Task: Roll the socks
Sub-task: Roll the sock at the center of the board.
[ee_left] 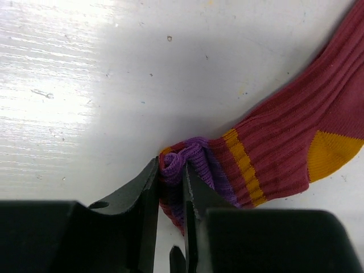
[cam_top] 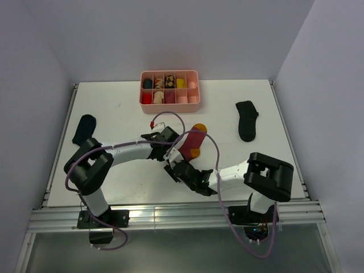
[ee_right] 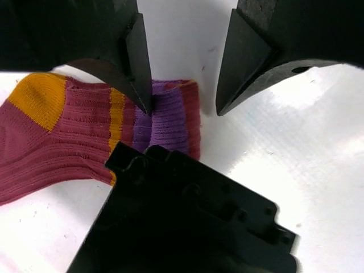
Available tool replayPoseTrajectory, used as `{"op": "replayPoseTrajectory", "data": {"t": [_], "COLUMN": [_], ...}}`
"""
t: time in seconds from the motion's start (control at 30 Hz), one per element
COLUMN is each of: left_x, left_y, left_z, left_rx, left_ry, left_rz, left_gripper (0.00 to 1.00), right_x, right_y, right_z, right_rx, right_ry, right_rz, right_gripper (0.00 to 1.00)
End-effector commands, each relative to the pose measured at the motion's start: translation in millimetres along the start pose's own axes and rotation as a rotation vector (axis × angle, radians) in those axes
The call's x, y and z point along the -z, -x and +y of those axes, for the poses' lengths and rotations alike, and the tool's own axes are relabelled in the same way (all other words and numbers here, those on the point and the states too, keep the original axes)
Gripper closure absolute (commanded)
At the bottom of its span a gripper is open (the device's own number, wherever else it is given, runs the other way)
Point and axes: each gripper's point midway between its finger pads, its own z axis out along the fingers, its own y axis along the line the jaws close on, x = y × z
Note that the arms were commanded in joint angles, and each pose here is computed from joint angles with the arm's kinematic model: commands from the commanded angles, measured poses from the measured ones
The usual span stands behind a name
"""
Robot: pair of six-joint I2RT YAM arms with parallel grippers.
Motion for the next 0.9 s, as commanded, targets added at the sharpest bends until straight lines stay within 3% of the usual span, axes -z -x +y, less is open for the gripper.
{"op": "replayPoseTrajectory", "data": {"t": [0.0,0.13,0.17,0.27,0.3,0.43,0.6,0.7,0.87], "left_x": [-1,-1,0,1,5,9,8,11,22], "left_y": [-12,-10,-11,-12,-10,-8,-2,4,16], "left_z": [7,15,19,37,38,55,46,40,33], "left_rx": [-0.059,-0.031,-0.021,0.010,0.029,0.083,0.083,0.107,0.192], "left_ry": [0.044,0.047,0.052,0.081,0.072,0.065,0.053,0.036,-0.017], "left_rz": [0.038,0.043,0.042,0.042,0.034,0.028,0.028,0.011,-0.044], "left_gripper": [0.79,0.79,0.80,0.80,0.80,0.80,0.80,0.75,0.51], "right_x": [-15,-21,-23,-24,-23,-19,-10,-6,-2], "right_y": [16,5,2,0,-1,0,-9,-12,-20], "right_z": [9,13,15,20,23,32,40,37,32], "right_rx": [0.015,0.002,-0.010,-0.050,-0.067,-0.175,-0.306,-0.457,-0.696], "right_ry": [-0.005,-0.002,0.007,0.031,0.063,0.146,0.259,0.340,0.443], "right_rz": [-0.045,-0.027,-0.020,-0.021,-0.020,-0.018,-0.001,0.008,0.069], "right_gripper": [0.47,0.63,0.75,0.97,1.00,1.00,1.00,1.00,1.00]}}
